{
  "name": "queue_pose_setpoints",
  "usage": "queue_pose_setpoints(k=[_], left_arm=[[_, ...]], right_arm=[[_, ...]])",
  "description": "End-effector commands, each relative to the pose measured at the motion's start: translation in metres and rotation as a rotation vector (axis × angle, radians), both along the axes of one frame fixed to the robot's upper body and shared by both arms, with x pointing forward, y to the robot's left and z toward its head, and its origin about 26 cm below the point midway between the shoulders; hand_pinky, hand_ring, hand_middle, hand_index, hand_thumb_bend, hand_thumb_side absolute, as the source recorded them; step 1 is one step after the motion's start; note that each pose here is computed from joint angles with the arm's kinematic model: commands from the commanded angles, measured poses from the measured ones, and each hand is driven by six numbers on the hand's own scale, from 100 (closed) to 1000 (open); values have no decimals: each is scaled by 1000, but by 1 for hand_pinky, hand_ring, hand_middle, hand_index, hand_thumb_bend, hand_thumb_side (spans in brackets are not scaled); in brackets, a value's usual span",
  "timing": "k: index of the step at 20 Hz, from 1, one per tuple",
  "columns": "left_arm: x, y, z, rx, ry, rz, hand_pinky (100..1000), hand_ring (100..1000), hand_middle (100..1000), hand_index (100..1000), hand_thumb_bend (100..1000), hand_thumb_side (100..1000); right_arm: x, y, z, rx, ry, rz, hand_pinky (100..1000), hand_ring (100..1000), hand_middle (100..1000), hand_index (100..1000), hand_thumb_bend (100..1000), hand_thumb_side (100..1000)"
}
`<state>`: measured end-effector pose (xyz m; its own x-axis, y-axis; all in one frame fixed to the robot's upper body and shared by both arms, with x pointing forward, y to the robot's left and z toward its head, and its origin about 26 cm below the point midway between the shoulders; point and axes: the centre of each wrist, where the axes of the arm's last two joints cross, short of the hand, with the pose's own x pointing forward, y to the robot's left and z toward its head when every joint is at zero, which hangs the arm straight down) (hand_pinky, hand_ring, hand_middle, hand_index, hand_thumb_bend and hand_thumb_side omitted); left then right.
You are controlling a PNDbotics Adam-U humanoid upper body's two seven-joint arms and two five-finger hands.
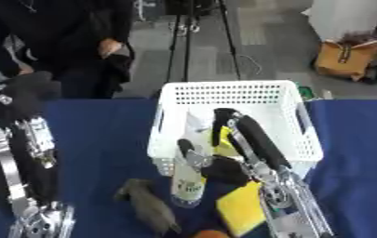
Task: Pick up objects on the table and place them in the box.
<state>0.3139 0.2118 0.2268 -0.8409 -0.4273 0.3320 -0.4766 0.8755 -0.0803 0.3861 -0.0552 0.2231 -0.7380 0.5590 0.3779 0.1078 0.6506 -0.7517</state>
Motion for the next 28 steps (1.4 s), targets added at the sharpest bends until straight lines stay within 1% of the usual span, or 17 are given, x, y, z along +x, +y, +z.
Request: queue_pose_setpoints(k=[1,3,9,20,21,22,28], left_arm=[[-2,-2,8,4,-27,-12,617,624,625,713,100,814],[-2,-2,8,3,-28,-12,617,624,625,713,100,814],[-2,-2,8,4,-27,-14,618,625,626,713,100,813],[-2,-1,6,4,-18,-17,620,626,626,714,100,812],[-2,-1,6,4,-18,-17,620,626,626,714,100,809],[-2,-2,6,4,-17,-18,620,626,626,714,100,811],[-2,-2,6,6,-16,-20,620,626,626,715,100,810]], right_arm=[[-6,5,15,28,-35,24,816,853,331,502,168,508],[-7,5,15,31,-33,25,817,852,329,501,151,502],[-8,7,21,47,-46,37,815,850,332,499,151,506],[-13,18,50,110,-101,67,813,846,336,494,132,502],[-13,18,52,113,-103,68,813,846,336,494,129,527],[-13,19,53,115,-106,70,814,846,336,493,124,499],[-13,21,60,125,-110,75,814,845,336,490,114,489]])
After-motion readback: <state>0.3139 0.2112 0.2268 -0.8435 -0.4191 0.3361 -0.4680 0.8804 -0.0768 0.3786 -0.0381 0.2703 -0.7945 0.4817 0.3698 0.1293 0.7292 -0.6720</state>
